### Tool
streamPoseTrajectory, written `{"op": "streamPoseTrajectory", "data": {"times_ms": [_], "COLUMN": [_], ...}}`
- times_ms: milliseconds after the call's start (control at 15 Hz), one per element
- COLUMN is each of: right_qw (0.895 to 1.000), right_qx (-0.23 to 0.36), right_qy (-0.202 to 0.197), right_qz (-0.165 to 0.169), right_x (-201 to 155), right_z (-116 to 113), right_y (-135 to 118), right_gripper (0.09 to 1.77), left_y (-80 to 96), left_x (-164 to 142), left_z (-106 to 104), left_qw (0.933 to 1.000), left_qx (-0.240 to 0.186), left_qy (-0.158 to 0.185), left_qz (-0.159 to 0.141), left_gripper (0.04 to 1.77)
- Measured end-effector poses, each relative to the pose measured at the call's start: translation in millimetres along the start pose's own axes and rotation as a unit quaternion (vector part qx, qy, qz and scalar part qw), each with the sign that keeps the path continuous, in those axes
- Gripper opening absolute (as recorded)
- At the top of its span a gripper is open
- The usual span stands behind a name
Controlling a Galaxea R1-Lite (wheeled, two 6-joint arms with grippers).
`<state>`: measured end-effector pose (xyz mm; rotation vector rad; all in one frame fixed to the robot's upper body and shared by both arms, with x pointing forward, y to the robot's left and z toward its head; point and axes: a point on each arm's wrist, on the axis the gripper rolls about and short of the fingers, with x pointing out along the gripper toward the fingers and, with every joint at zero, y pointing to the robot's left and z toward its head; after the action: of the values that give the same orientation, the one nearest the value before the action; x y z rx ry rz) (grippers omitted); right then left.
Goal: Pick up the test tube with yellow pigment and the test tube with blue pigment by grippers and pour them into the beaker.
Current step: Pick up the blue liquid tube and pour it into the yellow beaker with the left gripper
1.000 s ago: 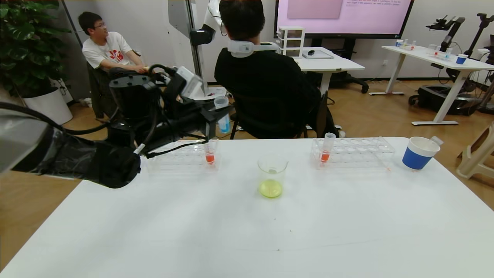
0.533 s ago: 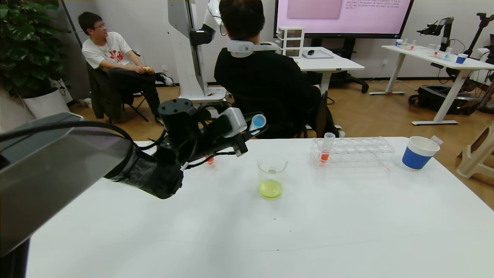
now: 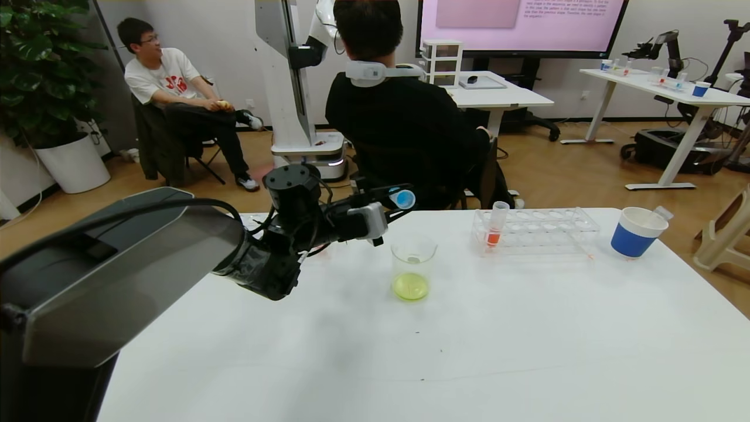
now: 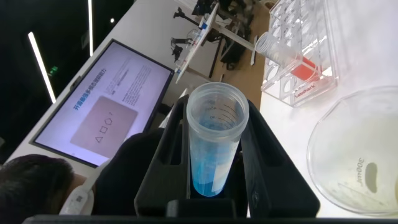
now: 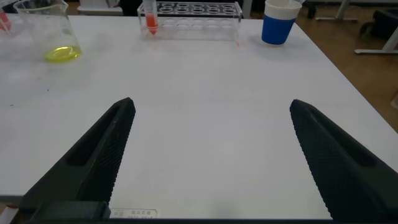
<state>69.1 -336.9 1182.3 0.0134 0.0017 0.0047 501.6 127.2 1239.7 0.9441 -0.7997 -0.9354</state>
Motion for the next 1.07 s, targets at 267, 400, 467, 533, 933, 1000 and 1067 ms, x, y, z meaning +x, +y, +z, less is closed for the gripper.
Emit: {"op": "streamPoseTrajectory", "data": {"times_ms": [267,400,467,533,933,1000,1067], "right_qw": [1.0,1.0,1.0,1.0,1.0,1.0,1.0], "right_qx": [0.0,0.0,0.0,0.0,0.0,0.0,0.0], "right_qy": [0.0,0.0,0.0,0.0,0.0,0.0,0.0], "right_qz": [0.0,0.0,0.0,0.0,0.0,0.0,0.0], "right_x": [0.0,0.0,0.0,0.0,0.0,0.0,0.0], "right_z": [0.0,0.0,0.0,0.0,0.0,0.0,0.0], "right_y": [0.0,0.0,0.0,0.0,0.0,0.0,0.0], "right_gripper": [1.74,1.74,1.74,1.74,1.74,1.74,1.74], "left_y": [-6.1,-11.5,-14.8,-17.0,-20.2,-20.8,-21.8], "left_x": [5.8,8.0,9.2,9.5,13.5,13.3,13.4], "left_z": [-7.2,-9.1,-9.8,-11.4,-17.3,-18.2,-19.0], "left_qw": [0.9974,0.9952,0.9938,0.9928,0.9827,0.9814,0.9806], "left_qx": [0.07,0.095,0.108,0.117,0.184,0.191,0.195], "left_qy": [-0.018,-0.02,-0.021,-0.021,-0.016,-0.016,-0.015], "left_qz": [-0.008,-0.011,-0.013,-0.013,-0.007,-0.007,-0.007], "left_gripper": [0.5,0.5,0.5,0.5,0.5,0.5,0.5]}}
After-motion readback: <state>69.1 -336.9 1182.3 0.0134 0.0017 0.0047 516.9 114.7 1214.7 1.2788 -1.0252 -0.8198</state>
